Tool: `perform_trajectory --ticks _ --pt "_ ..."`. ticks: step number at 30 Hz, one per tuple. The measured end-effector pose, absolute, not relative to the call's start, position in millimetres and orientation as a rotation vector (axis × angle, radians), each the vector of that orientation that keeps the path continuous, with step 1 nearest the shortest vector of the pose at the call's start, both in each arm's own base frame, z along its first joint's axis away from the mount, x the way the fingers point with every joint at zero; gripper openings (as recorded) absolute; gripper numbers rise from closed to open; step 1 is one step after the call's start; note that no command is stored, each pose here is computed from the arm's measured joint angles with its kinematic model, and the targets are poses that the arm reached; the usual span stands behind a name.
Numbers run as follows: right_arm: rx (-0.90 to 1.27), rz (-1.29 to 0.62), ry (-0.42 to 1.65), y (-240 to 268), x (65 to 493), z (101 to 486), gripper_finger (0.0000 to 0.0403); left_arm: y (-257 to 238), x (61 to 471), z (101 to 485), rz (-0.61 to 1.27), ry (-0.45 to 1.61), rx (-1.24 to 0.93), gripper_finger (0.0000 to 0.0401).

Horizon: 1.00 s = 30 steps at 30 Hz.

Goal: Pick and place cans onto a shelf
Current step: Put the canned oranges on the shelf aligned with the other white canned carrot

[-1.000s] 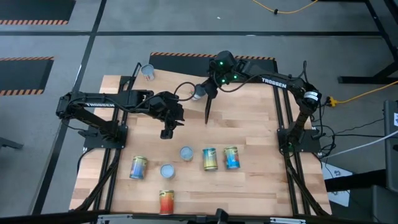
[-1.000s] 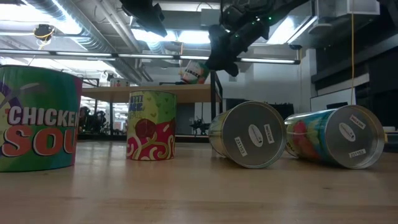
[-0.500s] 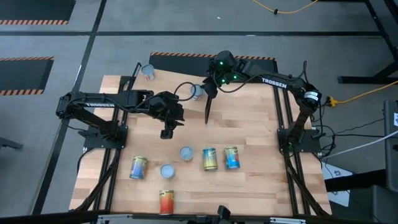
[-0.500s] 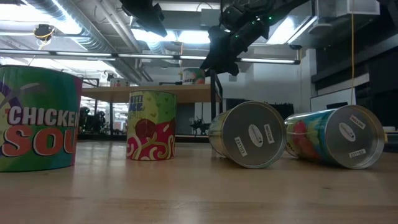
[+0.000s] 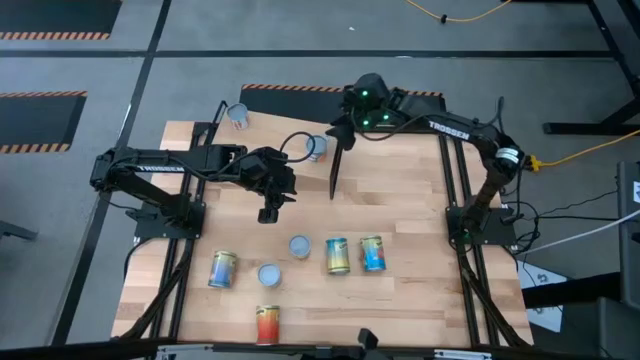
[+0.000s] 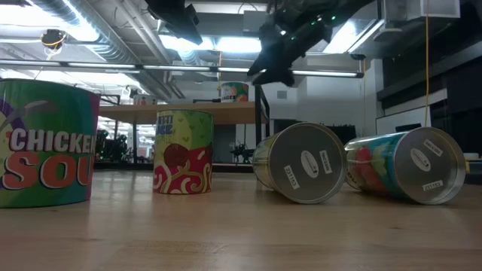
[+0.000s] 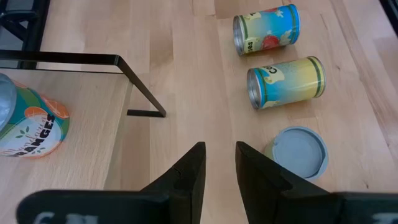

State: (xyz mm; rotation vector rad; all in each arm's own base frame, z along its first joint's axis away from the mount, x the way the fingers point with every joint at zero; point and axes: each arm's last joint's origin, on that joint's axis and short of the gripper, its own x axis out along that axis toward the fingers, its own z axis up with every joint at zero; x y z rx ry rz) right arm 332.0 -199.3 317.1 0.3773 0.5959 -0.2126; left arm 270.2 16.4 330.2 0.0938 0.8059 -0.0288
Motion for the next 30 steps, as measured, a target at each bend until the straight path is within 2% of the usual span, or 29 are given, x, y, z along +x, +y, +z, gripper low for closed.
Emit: perform_trajectory --ticks 5,12,16,22,30 --pt "0.379 -0.202 0.604 -184.9 304.8 345.3 0.0206 16.4 270.2 330.2 -0.029 0.806 0.094 0.0080" --pt "0.266 -0.322 0.690 -148.9 249.1 386.0 0.0206 16.4 270.2 330.2 -0.029 0.806 0.094 0.0080" --pt "0.229 -0.319 0.694 -121.4 216.1 399.4 0.0206 16.3 270.3 330.2 -0.029 0.806 0.094 0.0080" --pt "0.253 -0.301 0.649 -82.5 166.4 390.3 0.0207 16.4 270.3 330.2 -0.029 0.806 0.094 0.0080" --pt "0.339 -0.270 0.595 -49.5 124.8 347.5 0.0207 16.4 270.7 330.6 -0.027 0.800 0.095 0.0080"
